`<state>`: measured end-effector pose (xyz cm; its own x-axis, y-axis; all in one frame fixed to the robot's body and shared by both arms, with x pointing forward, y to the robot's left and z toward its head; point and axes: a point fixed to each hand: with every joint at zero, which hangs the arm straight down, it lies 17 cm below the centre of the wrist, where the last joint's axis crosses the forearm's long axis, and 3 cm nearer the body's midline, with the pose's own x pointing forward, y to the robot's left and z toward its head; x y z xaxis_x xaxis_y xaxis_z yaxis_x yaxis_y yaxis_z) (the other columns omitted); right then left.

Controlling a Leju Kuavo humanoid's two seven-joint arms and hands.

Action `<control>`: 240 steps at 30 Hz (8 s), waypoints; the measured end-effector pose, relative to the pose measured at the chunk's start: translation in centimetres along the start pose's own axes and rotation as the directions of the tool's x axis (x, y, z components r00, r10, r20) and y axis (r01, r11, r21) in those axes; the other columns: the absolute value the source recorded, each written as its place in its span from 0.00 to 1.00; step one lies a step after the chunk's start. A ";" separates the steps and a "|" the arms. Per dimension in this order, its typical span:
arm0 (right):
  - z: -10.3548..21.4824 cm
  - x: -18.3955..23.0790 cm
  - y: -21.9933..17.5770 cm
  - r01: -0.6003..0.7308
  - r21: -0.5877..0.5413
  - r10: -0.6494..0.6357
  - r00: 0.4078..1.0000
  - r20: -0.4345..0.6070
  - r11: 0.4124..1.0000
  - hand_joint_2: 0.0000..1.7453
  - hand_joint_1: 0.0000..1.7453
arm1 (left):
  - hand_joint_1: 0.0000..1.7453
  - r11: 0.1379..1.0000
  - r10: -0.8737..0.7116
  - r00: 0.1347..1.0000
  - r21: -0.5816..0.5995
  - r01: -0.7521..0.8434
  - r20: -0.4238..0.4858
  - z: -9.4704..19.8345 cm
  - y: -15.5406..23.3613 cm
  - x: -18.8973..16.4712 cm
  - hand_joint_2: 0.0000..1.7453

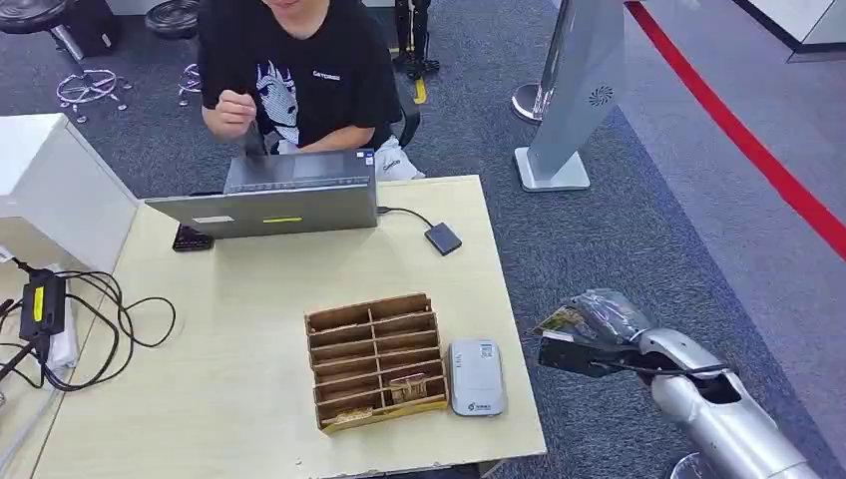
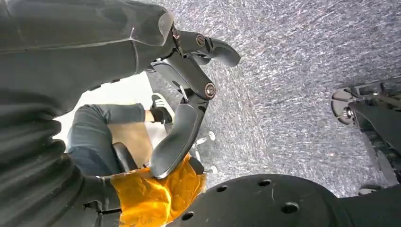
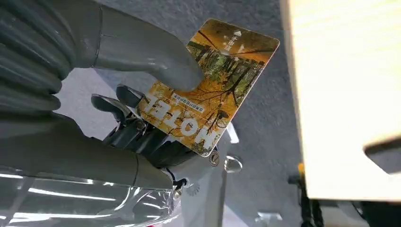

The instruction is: Pass the card to the sensor for recognition and then transmit it.

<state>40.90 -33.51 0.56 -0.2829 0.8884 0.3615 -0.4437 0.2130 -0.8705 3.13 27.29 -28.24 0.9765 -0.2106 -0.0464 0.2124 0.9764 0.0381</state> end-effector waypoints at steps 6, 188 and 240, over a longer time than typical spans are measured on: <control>0.7 -1.4 0.1 0.002 0.027 -0.001 1.000 -0.014 1.000 1.00 1.00 | 0.00 1.000 0.005 1.000 0.001 -0.005 -0.001 0.0 0.1 0.0 1.00; -5.5 29.7 -8.1 0.106 -0.615 0.235 0.863 0.447 0.782 1.00 0.00 | 0.00 0.994 -0.108 0.994 0.019 0.108 0.004 0.1 0.0 0.6 1.00; -8.8 31.7 -2.0 -0.139 -0.598 0.426 0.826 0.370 0.790 1.00 0.00 | 0.00 0.989 -0.147 0.989 0.021 0.147 0.002 0.1 0.1 0.5 1.00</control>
<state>40.34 -2.16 10.83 -0.7370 0.6739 0.0515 0.1972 0.2873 -0.9373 3.65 27.27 -28.17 0.9346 -0.3522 -0.0495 0.3545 0.9336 0.0522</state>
